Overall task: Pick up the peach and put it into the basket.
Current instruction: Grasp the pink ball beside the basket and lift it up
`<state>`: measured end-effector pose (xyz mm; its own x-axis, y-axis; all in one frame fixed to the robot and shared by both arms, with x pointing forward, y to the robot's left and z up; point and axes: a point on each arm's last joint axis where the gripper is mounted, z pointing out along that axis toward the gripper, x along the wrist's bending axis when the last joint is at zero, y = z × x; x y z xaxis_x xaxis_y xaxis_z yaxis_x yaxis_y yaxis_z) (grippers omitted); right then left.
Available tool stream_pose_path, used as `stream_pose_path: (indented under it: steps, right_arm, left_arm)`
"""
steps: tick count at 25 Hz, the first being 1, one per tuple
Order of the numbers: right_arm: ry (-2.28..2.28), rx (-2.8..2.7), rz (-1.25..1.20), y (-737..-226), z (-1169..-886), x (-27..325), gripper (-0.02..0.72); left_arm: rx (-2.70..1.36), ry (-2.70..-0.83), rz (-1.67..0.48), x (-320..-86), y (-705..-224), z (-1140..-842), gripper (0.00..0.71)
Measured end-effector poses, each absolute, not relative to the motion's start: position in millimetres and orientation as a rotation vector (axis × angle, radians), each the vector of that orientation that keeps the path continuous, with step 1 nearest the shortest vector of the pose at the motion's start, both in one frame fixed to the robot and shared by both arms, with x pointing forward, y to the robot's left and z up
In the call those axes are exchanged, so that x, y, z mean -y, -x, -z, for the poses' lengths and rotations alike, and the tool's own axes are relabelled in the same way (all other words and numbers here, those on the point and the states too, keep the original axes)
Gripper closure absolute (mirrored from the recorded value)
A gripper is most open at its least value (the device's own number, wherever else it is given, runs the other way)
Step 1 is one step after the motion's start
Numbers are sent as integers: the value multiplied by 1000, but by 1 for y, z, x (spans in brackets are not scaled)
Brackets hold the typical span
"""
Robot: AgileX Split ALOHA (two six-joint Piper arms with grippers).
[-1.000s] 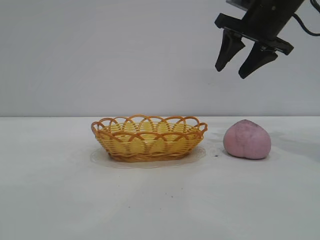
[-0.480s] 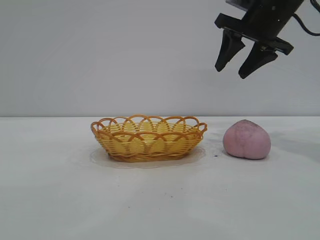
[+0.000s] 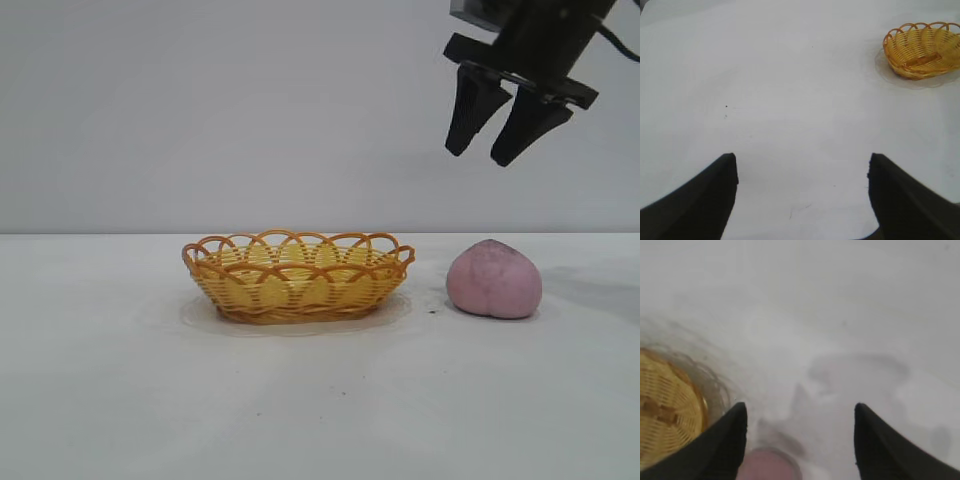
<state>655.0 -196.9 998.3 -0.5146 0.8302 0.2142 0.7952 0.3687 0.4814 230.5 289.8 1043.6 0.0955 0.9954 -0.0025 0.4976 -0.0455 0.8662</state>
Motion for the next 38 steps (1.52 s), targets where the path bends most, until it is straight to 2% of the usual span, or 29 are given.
stream_pose_path:
  steps: [4, 5, 10, 15, 20, 31, 37, 38]
  right_arm:
    - [-1543, -2618, -744, -641, -1009, 200, 305]
    - [-1574, -2632, -708, -638, -1010, 202, 305]
    - [-1799, -2645, -550, -626, -1009, 205, 305]
    - [-1775, -2673, -473, -619, -1006, 183, 305]
    - [-1726, -2707, -232, -614, -977, 156, 305]
    - [-1767, -2711, -136, -623, -936, 152, 305]
    - [-1759, -2718, -128, -628, -921, 151, 603]
    - [-1740, -2732, -131, -628, -922, 150, 635]
  left_arm:
    - [-1495, -1642, -861, -290, -231, -1044, 184]
    - [-1495, -1642, -861, -290, -231, -1044, 233]
    - [-1495, -1642, -861, -290, -231, -1044, 232]
    - [-1495, -1642, -861, -290, -231, -1044, 232]
    - [-1495, -1642, -861, -290, -231, -1044, 232]
    - [-1495, -1642, -861, -290, -231, -1044, 232]
    - [-1495, -1642, -861, -290, -231, -1044, 232]
    - [-1495, -1642, -861, -290, -231, -1044, 232]
